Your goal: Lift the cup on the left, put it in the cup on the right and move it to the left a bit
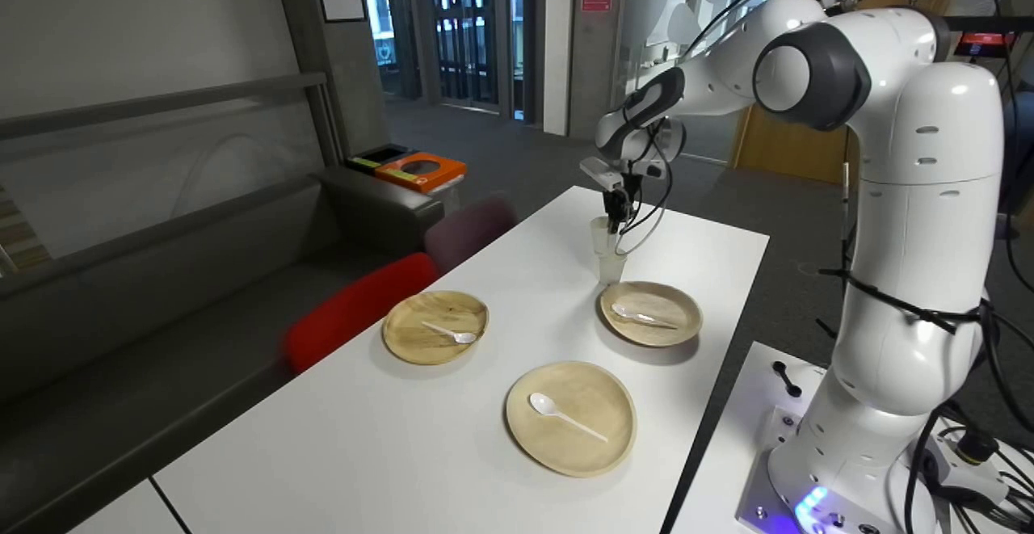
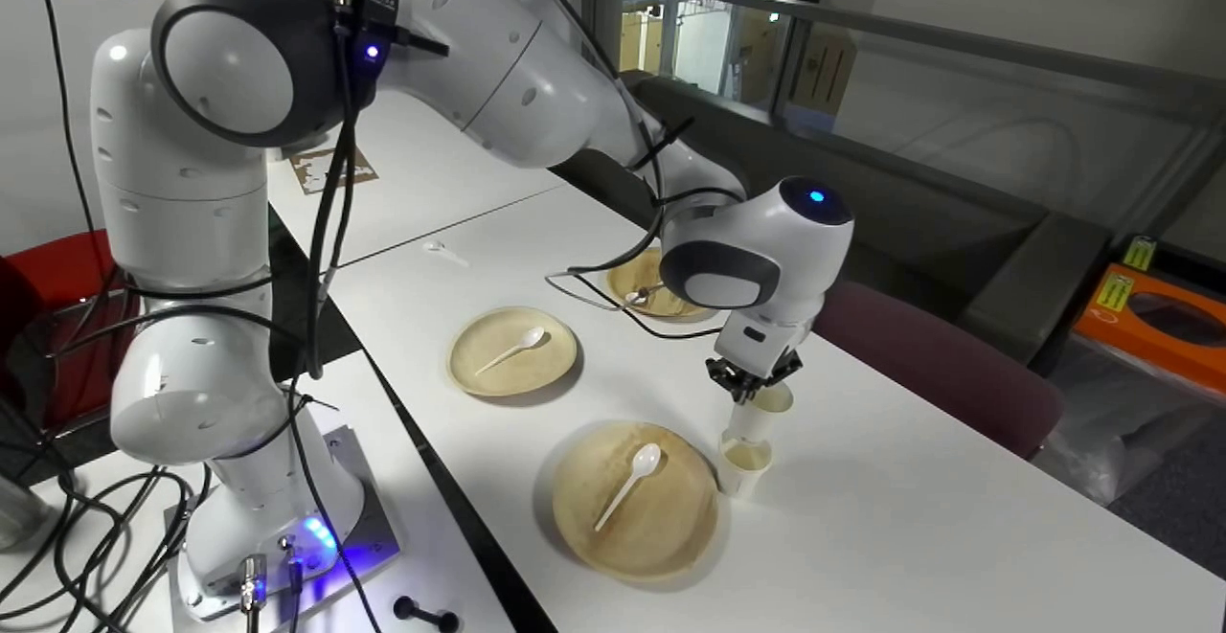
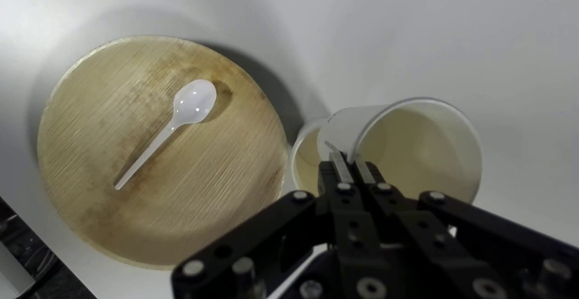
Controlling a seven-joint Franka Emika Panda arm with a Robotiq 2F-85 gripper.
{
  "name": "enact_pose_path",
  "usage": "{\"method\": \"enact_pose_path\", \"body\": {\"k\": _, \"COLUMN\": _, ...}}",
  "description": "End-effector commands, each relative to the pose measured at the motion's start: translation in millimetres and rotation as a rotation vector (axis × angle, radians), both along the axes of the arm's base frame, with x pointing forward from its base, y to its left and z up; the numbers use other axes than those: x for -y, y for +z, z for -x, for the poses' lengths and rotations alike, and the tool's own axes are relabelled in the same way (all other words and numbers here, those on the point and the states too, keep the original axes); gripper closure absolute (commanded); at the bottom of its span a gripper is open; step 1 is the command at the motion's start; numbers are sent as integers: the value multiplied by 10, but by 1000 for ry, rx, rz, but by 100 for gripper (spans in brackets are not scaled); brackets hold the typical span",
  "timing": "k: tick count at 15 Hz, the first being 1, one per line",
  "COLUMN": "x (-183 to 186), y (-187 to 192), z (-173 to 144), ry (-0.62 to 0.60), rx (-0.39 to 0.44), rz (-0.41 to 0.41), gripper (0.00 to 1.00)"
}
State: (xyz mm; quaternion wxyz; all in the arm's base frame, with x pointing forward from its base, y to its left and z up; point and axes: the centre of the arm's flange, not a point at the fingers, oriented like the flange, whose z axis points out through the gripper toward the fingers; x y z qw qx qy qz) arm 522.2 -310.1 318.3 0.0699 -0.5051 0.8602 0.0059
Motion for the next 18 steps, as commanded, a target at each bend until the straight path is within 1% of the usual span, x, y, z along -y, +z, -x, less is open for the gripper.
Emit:
{"method": "enact_pose_path", "body": {"k": 1, "x": 69, "y": 76, "z": 32, "ry": -12, "rx": 4, "rz": 5, "gripper": 99}}
{"method": "enact_pose_path", "body": {"k": 6, "x": 101, "y": 12, "z": 63, "ry": -17, "rx": -4, "rz": -3, "gripper": 99}}
{"method": "enact_pose_path", "body": {"k": 12, "x": 116, "y": -81, "z": 208, "ry": -1, "rx": -11, "rz": -22, "gripper": 99}}
{"method": "enact_pose_path", "body": {"k": 15, "x": 87, "y": -161, "z": 204, "ry": 3, "rx": -20, "rz": -27, "gripper": 99}}
{"method": "enact_pose_path", "body": {"k": 18, "x": 12, "y": -262, "z": 127, "ry": 17, "rx": -32, "rz": -23, "gripper": 99}}
